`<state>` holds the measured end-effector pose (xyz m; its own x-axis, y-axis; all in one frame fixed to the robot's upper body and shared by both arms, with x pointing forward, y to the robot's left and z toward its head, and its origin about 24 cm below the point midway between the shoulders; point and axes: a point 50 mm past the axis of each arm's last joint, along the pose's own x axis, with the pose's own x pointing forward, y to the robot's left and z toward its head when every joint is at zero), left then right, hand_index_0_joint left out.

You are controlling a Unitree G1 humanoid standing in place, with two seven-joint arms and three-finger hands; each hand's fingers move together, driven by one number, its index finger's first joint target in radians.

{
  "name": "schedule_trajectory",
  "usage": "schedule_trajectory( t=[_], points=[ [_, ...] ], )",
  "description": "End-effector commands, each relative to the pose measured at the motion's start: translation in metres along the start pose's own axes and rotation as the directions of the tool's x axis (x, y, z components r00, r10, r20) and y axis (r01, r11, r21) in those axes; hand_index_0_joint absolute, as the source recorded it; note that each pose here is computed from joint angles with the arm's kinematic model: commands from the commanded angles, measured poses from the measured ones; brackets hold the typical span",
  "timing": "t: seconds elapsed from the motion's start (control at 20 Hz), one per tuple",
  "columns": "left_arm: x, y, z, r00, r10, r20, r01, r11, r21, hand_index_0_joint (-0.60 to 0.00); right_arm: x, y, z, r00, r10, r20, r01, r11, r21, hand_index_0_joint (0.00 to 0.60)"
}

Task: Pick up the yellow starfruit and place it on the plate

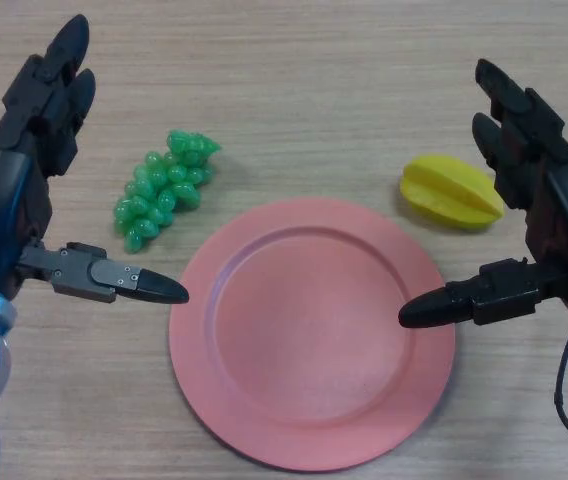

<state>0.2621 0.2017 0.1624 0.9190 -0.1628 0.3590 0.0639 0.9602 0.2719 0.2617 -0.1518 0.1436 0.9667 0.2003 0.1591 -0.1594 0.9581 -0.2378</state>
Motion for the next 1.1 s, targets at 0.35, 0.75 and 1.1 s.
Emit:
schedule_trajectory(
  t=[0.35,0.75,1.1],
  points=[
    [0.001,0.010,0.022,0.985,0.040,0.171,-0.043,0.999,0.013,0.000,0.012,-0.023,0.026,0.968,-0.076,0.241,0.102,0.990,-0.098,0.000],
    [0.003,0.011,0.013,0.989,0.041,0.142,-0.050,0.997,0.060,0.000,0.057,-0.048,0.003,0.958,-0.144,0.246,0.195,0.961,-0.195,0.000],
    [-0.002,0.016,0.018,0.986,0.053,0.155,-0.054,0.999,0.003,0.000,0.089,-0.066,-0.025,0.950,-0.229,0.211,0.279,0.926,-0.254,0.000]
  ],
)
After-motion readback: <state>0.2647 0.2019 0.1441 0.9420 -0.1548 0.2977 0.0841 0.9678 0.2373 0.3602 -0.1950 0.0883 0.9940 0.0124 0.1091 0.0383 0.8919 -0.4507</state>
